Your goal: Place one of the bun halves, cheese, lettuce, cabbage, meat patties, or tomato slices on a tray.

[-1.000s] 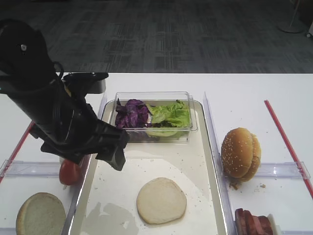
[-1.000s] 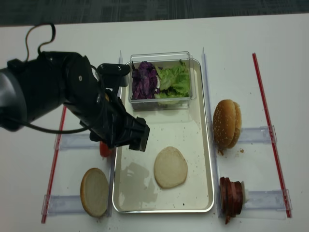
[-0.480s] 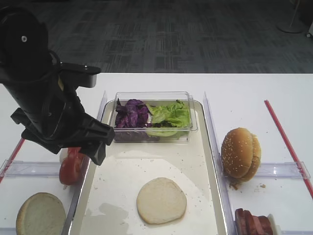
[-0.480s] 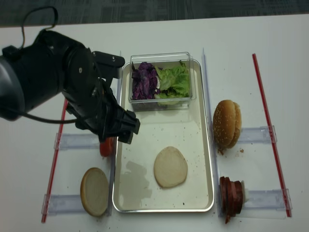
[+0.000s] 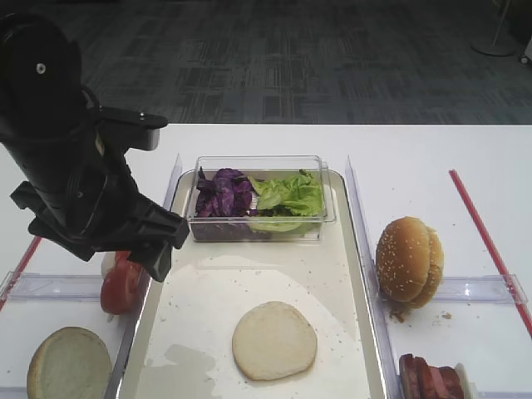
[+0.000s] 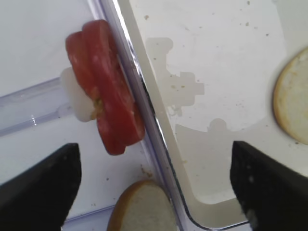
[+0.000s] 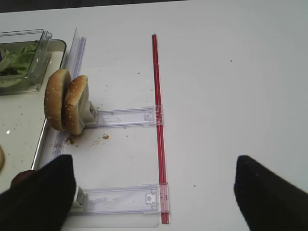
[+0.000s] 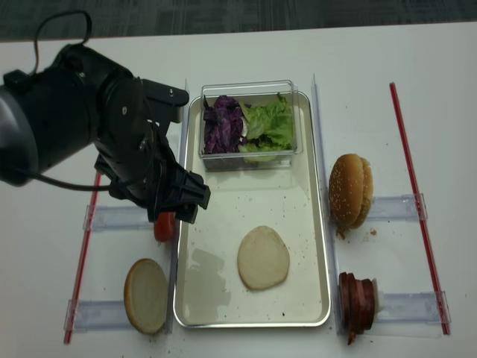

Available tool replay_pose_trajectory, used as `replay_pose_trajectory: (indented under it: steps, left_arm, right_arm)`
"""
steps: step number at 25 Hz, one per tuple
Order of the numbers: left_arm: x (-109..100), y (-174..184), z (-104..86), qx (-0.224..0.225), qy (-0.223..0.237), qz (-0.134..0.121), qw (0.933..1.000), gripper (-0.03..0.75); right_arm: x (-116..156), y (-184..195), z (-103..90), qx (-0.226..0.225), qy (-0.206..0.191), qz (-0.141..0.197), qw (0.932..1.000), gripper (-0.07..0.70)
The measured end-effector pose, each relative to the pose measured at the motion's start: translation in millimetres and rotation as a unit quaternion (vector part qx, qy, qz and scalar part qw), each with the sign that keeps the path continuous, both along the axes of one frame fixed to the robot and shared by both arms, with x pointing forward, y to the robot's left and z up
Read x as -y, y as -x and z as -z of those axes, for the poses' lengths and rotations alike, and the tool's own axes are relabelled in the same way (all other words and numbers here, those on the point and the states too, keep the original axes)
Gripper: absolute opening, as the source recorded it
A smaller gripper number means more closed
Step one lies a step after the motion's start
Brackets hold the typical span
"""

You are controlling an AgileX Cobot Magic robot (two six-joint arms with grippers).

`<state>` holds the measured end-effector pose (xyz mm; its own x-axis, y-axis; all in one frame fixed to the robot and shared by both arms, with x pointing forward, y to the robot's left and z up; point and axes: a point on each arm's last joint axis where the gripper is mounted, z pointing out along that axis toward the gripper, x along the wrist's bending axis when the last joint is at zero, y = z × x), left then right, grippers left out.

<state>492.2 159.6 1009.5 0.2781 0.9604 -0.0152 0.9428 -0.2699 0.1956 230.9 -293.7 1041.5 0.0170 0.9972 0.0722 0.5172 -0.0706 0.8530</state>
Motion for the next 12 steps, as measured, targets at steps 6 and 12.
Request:
replay_pose_trajectory:
  steps: [6, 12]
  left_arm:
    - [-22, -10, 0.1, -0.003, -0.004, -0.038, 0.9993, 0.577]
    - [-71, -23, 0.7, -0.021, -0.018, -0.1, 0.9946, 0.577]
  right_arm:
    - [0, 0, 0.0, 0.0, 0.0, 0.0, 1.0, 0.678]
    - [0, 0, 0.0, 0.0, 0.0, 0.0, 1.0, 0.678]
